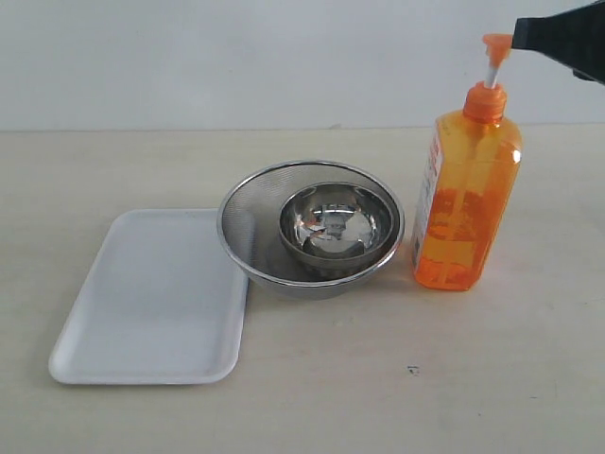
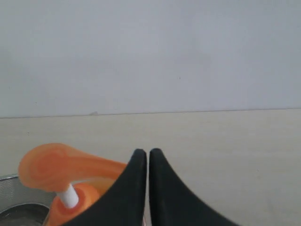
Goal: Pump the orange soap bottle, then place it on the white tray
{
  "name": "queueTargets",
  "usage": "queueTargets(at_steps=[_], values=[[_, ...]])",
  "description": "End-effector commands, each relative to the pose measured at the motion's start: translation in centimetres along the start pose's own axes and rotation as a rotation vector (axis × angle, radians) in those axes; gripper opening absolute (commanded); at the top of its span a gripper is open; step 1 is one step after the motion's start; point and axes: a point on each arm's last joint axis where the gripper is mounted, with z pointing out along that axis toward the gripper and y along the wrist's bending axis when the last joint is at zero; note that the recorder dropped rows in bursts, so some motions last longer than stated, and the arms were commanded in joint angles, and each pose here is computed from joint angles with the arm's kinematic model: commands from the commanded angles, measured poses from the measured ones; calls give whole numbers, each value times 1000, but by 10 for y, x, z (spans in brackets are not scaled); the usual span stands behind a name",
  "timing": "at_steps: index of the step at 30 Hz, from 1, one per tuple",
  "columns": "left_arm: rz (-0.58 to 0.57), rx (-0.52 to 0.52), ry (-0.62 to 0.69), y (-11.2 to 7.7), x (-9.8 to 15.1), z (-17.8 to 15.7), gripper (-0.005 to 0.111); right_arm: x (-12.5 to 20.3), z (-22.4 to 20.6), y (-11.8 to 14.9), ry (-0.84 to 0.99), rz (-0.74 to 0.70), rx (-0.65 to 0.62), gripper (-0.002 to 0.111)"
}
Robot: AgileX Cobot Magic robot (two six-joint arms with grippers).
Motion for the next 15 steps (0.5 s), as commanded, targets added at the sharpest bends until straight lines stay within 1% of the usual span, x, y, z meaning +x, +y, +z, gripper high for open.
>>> queueTargets(at_steps=[1, 3, 6, 11, 15], values=[[4, -2, -1, 0, 1, 0, 5, 1, 5, 2, 8, -7, -32, 0], [4, -2, -1, 0, 1, 0, 5, 1, 4, 0, 7, -9, -18, 0], [4, -2, -1, 0, 1, 0, 5, -2, 0, -5, -4, -34, 42, 0], [4, -2, -1, 0, 1, 0, 5, -12, -16, -6, -58, -50, 39, 0], [4, -2, -1, 0, 1, 0, 5, -7, -24, -6, -61, -85, 23, 0]])
